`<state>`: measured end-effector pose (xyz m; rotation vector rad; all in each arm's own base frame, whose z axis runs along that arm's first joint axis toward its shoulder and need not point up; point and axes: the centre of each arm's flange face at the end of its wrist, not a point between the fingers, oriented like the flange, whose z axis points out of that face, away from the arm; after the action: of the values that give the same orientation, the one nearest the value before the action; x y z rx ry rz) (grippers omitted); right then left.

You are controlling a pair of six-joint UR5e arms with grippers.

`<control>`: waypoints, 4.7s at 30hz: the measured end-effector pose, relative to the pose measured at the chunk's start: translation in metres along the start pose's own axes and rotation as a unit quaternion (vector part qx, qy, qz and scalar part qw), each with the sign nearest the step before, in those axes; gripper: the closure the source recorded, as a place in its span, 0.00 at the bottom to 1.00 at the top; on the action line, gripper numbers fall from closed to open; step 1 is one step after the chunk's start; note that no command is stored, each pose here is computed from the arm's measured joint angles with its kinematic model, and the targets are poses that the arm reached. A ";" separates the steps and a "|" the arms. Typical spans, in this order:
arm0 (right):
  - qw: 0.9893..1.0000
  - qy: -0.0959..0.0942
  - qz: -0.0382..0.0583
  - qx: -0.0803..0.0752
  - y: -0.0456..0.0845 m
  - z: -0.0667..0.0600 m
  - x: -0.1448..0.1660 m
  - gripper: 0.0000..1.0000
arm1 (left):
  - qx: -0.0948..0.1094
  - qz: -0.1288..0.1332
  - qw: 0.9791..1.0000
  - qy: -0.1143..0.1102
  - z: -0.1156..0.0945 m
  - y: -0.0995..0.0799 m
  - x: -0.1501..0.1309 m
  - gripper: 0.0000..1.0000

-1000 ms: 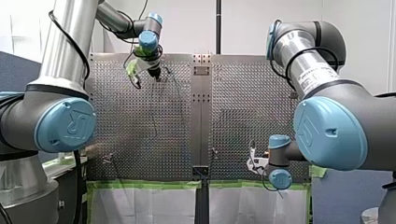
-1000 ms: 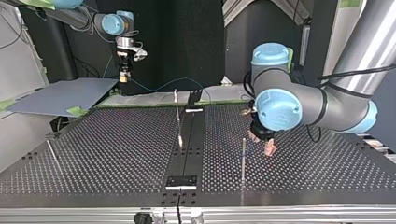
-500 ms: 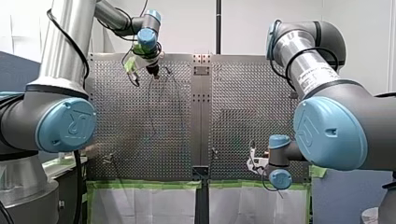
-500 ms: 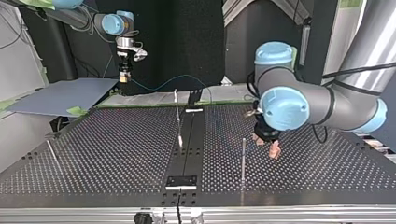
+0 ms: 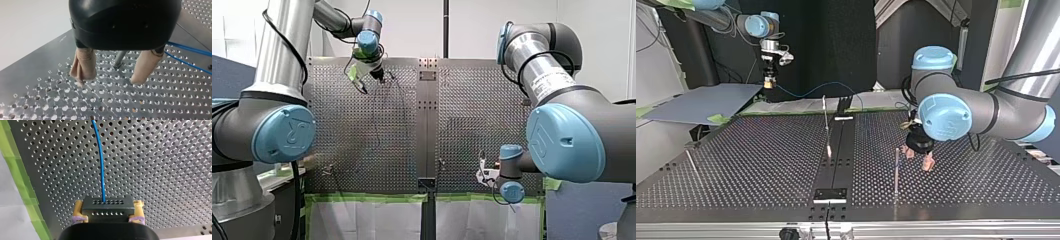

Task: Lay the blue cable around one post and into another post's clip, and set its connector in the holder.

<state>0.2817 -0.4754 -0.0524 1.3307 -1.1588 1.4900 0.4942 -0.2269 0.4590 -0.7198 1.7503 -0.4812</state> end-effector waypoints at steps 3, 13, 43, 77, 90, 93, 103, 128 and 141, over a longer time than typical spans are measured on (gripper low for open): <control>1.000 0.000 0.000 0.000 0.000 0.000 0.000 1.00 | -0.005 -0.007 1.000 0.001 -0.002 0.001 -0.001 0.00; 1.000 -0.001 -0.001 0.000 0.000 0.000 -0.001 1.00 | -0.024 -0.016 0.999 -0.033 0.001 0.008 -0.018 0.00; 1.000 0.003 0.000 0.003 -0.001 0.000 -0.002 1.00 | -0.019 -0.009 0.997 -0.072 0.046 -0.011 -0.051 0.00; 1.000 -0.001 0.000 0.003 -0.001 -0.002 -0.005 1.00 | -0.004 -0.076 0.997 0.010 0.057 -0.011 -0.014 0.00; 1.000 -0.001 0.001 0.003 -0.001 -0.002 -0.005 1.00 | 0.011 -0.066 0.997 0.043 0.049 -0.021 -0.001 0.00; 1.000 -0.001 0.001 0.003 -0.001 -0.002 -0.005 1.00 | 0.008 -0.063 0.997 0.048 0.047 -0.020 0.001 0.00; 1.000 -0.001 0.001 0.003 -0.001 -0.002 -0.005 1.00 | 0.000 -0.057 0.997 0.043 0.034 -0.019 -0.004 0.00; 1.000 -0.002 0.000 0.002 -0.001 -0.002 -0.005 1.00 | -0.010 -0.043 0.998 0.037 0.010 -0.009 -0.009 0.00; 1.000 -0.002 0.001 0.003 -0.001 -0.002 -0.005 1.00 | -0.004 -0.038 0.999 0.032 -0.007 -0.010 -0.014 0.00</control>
<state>0.2824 -0.4733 -0.0577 1.3359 -1.1597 1.4945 0.4925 -0.2248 0.4779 -0.7873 1.7907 -0.5547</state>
